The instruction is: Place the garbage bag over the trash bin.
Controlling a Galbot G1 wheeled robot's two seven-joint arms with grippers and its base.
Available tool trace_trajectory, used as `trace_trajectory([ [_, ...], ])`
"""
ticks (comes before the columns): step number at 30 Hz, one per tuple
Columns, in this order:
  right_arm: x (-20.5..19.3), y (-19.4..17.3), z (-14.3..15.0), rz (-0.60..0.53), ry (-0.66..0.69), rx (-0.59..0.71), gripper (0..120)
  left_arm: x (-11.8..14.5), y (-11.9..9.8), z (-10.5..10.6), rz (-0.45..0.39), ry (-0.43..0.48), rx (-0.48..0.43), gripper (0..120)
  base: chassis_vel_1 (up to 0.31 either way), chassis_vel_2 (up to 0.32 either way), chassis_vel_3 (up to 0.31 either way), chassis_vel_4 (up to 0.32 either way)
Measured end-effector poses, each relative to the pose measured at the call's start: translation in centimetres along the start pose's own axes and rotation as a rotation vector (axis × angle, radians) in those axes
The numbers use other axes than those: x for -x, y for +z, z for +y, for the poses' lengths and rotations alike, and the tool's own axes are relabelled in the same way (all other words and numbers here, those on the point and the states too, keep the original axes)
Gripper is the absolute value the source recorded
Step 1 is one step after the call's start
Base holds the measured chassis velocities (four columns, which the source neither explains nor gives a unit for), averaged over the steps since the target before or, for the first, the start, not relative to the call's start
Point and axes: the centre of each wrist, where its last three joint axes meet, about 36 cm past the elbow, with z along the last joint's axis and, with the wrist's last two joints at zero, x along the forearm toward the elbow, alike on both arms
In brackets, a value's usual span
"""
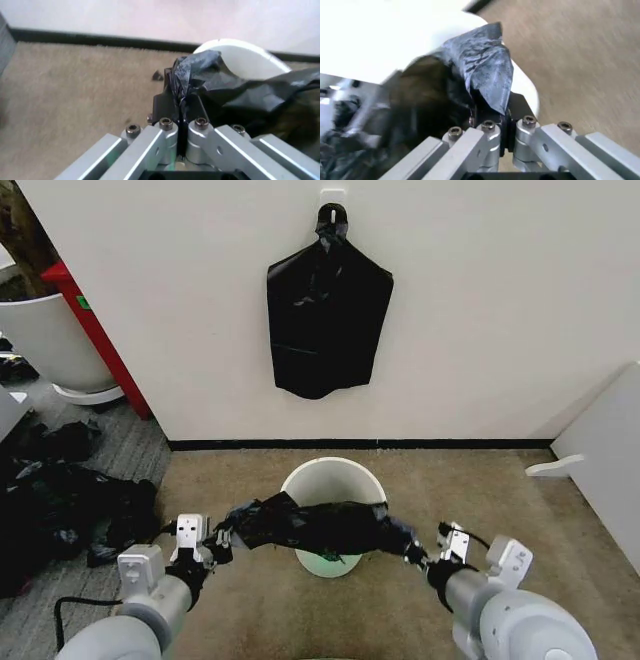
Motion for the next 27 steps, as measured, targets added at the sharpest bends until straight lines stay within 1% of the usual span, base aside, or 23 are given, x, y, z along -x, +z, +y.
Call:
trace_trajectory([
  [2, 0.0, -0.2, -0.1, -0.014, -0.015, -0.006, 0, 0.0, -0.1, 0.1, -0.010, 0.005, -0.001, 0, 0.000, 0.000, 0.000, 0.000],
  [4, -0.1, -0.7, -0.3, -0.051, -0.057, -0.018, 0, 0.0, -0.5, 0.4, -0.045, 0.024, -0.004, 0, 0.000, 0.000, 0.000, 0.000],
  [7, -0.4, -2.4, -1.0, -0.134, -0.206, -0.051, 0, 0.1, -1.6, 1.0, -0.140, 0.072, -0.021, 0, 0.000, 0.000, 0.000, 0.000],
  [9, -0.5, -2.6, -1.1, -0.135, -0.218, -0.057, 0, 0.1, -1.8, 1.2, -0.139, 0.073, -0.031, 0, 0.000, 0.000, 0.000, 0.000],
  [10, -0.5, -2.7, -1.1, -0.124, -0.219, -0.059, 0, 0.0, -1.9, 1.4, -0.115, 0.068, -0.040, 0, 0.000, 0.000, 0.000, 0.000],
  [12, -0.5, -2.4, -1.3, -0.067, -0.198, -0.044, 0, -0.2, -1.7, 1.6, -0.050, 0.062, -0.062, 0, 0.000, 0.000, 0.000, 0.000],
  [16, -0.3, -1.3, -1.1, 0.111, -0.147, 0.030, 0, -0.2, -1.2, 1.4, 0.070, 0.069, -0.062, 0, 0.000, 0.000, 0.000, 0.000],
  [17, -0.3, -1.3, -1.1, 0.111, -0.147, 0.030, 0, -0.2, -1.2, 1.4, 0.070, 0.069, -0.062, 0, 0.000, 0.000, 0.000, 0.000],
  [19, -0.2, -0.9, -1.0, 0.199, -0.140, 0.065, 0, -0.1, -1.1, 1.2, 0.147, 0.104, -0.077, 0, 0.000, 0.000, 0.000, 0.000],
  [21, -0.2, -0.8, -0.8, 0.250, -0.126, 0.094, 0, -0.1, -1.0, 1.0, 0.213, 0.140, -0.088, 0, 0.000, 0.000, 0.000, 0.000],
  [23, -0.2, -0.8, -0.7, 0.266, -0.104, 0.106, 0, 0.0, -0.8, 0.8, 0.239, 0.182, -0.084, 0, 0.000, 0.000, 0.000, 0.000],
  [24, -0.2, -0.7, -0.7, 0.269, -0.099, 0.106, 0, 0.0, -0.8, 0.7, 0.238, 0.202, -0.075, 0, 0.000, 0.000, 0.000, 0.000],
  [25, -0.2, -0.7, -0.7, 0.269, -0.099, 0.106, 0, 0.0, -0.8, 0.7, 0.238, 0.202, -0.075, 0, 0.000, 0.000, 0.000, 0.000],
  [27, -0.2, -0.6, -0.8, 0.273, -0.085, 0.101, 0, 0.1, -0.8, 0.5, 0.219, 0.246, -0.043, 0, 0.000, 0.000, 0.000, 0.000],
])
